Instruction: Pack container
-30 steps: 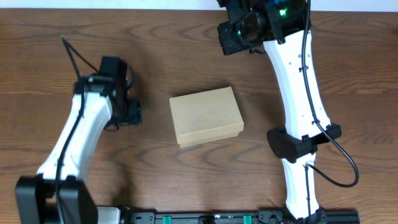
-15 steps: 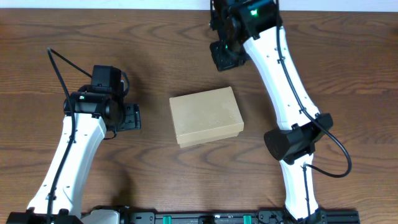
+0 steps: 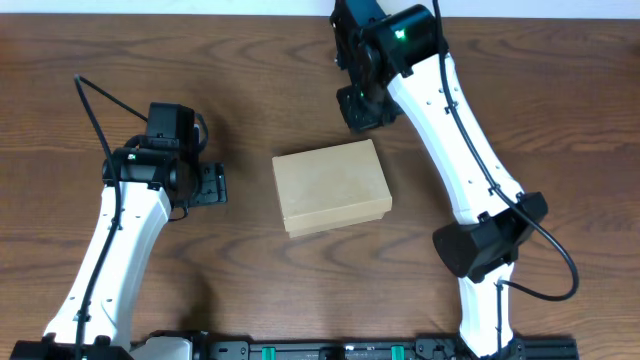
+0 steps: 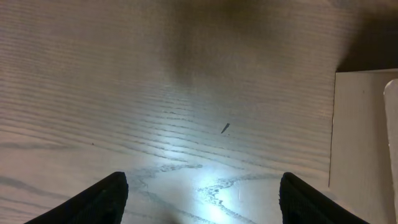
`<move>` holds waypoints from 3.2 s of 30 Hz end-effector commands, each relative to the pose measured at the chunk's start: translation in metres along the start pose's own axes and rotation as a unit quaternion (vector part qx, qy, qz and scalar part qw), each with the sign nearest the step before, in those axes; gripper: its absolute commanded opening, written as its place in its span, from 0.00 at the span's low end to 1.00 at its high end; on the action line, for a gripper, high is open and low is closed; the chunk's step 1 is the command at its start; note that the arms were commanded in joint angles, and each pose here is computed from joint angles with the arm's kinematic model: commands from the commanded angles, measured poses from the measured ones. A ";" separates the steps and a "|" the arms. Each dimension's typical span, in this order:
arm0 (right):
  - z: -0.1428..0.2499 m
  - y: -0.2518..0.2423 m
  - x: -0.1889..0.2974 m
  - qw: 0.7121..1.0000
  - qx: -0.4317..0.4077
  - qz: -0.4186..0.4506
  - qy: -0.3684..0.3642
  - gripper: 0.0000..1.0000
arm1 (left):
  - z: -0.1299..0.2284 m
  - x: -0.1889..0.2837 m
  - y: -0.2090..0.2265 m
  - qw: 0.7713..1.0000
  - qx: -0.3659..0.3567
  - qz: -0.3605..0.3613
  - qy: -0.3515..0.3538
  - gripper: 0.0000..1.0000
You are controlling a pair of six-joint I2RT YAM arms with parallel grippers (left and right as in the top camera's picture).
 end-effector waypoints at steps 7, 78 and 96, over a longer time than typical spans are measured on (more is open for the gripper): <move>0.043 -0.010 0.006 0.999 -0.020 0.021 0.019 0.02 | 0.000 0.001 0.001 1.000 -0.007 0.001 -0.001 0.77; -0.018 -0.015 -0.044 0.939 -0.004 0.065 -0.339 0.49 | -0.025 0.003 0.007 0.997 -0.007 -0.036 -0.074 0.95; 0.051 -0.290 -0.045 0.901 -0.230 0.158 -0.332 0.98 | -0.100 0.029 0.012 0.952 -0.001 0.000 -0.306 0.95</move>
Point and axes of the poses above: each gripper's point midway between its finger pads, its own x axis back along the fingers, its own y axis along the line the jaws close on, z = x × y, the point moved 6 cm from there along x, back along the fingers
